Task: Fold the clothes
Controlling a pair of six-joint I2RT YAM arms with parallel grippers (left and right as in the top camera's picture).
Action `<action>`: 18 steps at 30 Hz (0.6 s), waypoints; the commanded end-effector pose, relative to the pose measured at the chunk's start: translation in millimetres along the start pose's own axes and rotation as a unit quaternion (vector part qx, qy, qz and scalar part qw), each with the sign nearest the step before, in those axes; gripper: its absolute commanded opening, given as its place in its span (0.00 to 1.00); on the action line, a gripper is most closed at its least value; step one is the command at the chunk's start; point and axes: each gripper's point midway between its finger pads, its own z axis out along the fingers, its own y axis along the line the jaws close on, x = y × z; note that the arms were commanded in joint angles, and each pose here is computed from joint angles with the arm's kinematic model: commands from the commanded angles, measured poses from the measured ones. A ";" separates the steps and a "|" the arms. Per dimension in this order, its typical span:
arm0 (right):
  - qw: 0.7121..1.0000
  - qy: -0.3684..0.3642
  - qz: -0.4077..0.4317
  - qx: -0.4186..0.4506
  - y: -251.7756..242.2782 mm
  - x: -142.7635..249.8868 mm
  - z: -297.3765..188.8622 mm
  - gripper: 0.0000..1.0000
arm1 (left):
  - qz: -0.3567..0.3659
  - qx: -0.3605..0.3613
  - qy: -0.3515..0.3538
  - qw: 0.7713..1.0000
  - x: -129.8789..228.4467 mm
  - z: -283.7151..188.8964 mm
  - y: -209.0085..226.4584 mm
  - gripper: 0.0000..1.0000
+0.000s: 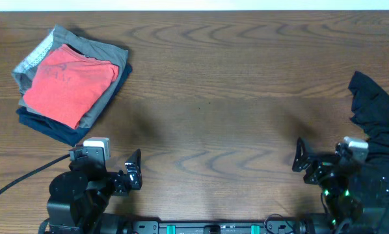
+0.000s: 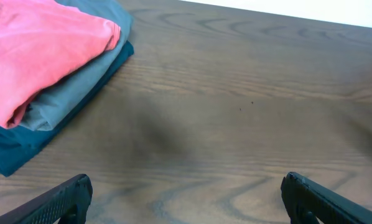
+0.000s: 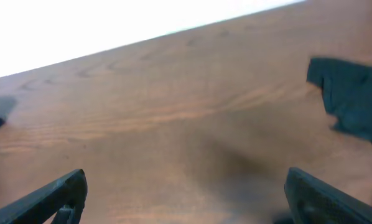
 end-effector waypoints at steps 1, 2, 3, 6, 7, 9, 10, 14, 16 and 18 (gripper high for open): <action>0.998 -0.034 -0.029 -0.035 6.9 11.0 3.6 0.99 | 0.000 -0.005 -0.004 1.000 -0.7 -0.7 1.8 0.98; 0.997 -0.050 -0.032 -0.042 8.0 10.9 4.7 0.99 | 0.000 -0.005 -0.004 1.000 -0.7 -0.7 1.8 0.98; 0.996 -0.065 -0.033 -0.045 7.9 10.5 7.5 0.99 | 0.000 -0.005 -0.004 1.000 -0.7 -0.7 1.8 0.98; 0.992 -0.094 -0.051 -0.062 12.5 7.4 20.3 0.99 | 0.000 -0.005 -0.004 1.000 -0.7 -0.7 1.7 0.98; 0.991 -0.105 -0.057 -0.066 14.0 5.7 22.4 0.99 | 0.000 -0.005 -0.004 1.000 -0.7 -0.7 1.8 0.98; 0.986 -0.128 -0.075 -0.070 14.9 4.3 28.5 0.99 | 0.000 -0.005 -0.004 1.000 -0.7 -0.7 1.8 0.98; 0.984 -0.139 -0.086 -0.075 16.1 4.7 31.8 0.99 | 0.000 -0.005 -0.004 1.000 -0.7 -0.7 1.8 0.98; 0.974 -0.183 -0.106 -0.080 15.2 9.9 45.1 0.99 | 0.000 -0.005 -0.004 1.000 -0.7 -0.7 1.7 0.98; 0.974 -0.178 -0.114 -0.078 13.6 15.7 48.4 0.99 | 0.000 -0.005 -0.004 1.000 -0.7 -0.7 1.8 0.98; 0.973 -0.178 -0.130 -0.074 13.1 16.2 48.7 0.99 | 0.000 -0.005 -0.004 1.000 -0.7 -0.7 1.7 0.98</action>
